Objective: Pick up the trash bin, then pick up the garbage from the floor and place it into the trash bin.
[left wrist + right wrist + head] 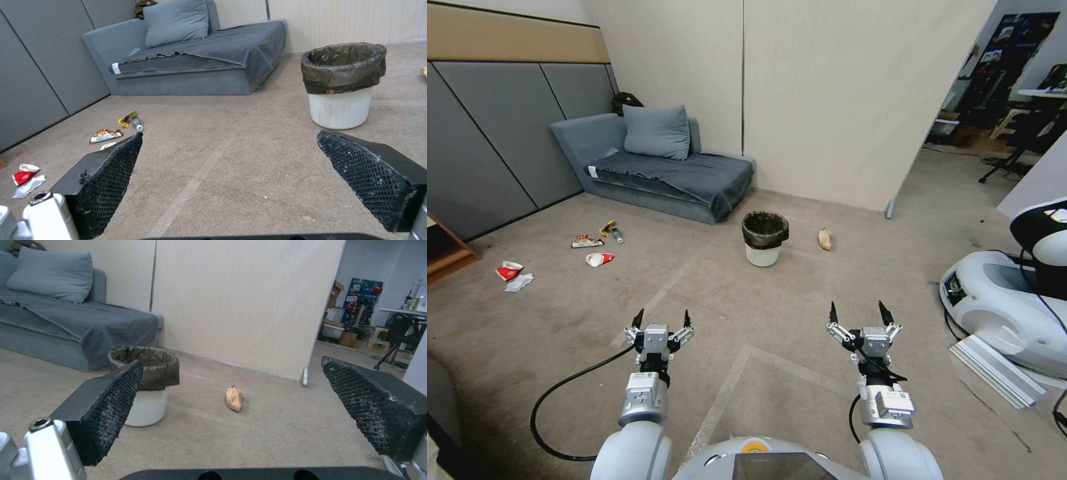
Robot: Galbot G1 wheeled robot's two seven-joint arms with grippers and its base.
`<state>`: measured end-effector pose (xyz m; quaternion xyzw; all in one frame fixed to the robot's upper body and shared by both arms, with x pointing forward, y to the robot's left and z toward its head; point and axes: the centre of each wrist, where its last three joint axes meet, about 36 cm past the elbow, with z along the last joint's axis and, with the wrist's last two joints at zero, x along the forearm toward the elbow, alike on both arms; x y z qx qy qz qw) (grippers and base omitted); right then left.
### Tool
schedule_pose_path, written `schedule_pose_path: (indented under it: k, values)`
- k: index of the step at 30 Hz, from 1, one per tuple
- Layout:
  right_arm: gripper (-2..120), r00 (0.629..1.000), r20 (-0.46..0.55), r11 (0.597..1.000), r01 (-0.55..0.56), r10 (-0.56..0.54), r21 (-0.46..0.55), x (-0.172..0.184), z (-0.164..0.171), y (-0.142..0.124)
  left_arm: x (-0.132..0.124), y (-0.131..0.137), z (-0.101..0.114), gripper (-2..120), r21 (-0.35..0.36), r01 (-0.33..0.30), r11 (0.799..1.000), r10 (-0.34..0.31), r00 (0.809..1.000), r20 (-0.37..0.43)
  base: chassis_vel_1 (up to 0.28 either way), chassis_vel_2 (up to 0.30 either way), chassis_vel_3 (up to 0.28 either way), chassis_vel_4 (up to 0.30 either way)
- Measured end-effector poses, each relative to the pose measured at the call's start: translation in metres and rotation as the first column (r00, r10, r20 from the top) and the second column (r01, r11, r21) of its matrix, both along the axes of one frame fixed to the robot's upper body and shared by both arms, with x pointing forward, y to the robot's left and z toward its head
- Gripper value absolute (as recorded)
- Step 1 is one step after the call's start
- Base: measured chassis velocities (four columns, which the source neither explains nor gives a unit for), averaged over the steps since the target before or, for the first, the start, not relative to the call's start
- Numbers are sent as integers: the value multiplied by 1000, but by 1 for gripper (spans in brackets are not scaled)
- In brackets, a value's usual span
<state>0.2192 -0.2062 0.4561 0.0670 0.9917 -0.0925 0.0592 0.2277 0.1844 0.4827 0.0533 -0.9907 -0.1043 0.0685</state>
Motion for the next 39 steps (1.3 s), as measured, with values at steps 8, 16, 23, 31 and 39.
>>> schedule_pose_path:
  k: [8,16,23,31,39]
  values:
    - [100,1000,2,1000,-6,6,5,1,-2,0,1,0,-2,100,5,10,1000,-10,1000,3,0,0,0,0]
    - [100,1000,-2,1000,-27,27,0,1,-6,-1,1,0,-4,100,2,15,1000,-15,1000,-2,0,0,0,0]
    - [100,999,-4,999,-32,32,0,1,-8,-1,1,-1,-5,100,5,15,1000,-15,1000,-3,0,0,0,0]
    - [100,999,-2,999,-34,34,1,1,-9,-1,1,-1,-6,100,8,14,1000,-14,1000,-5,-129,134,116,-134]
    - [100,999,-1,999,-35,35,0,1,-9,-1,1,-2,-6,100,8,16,1000,-16,1000,-6,-215,227,218,-209]
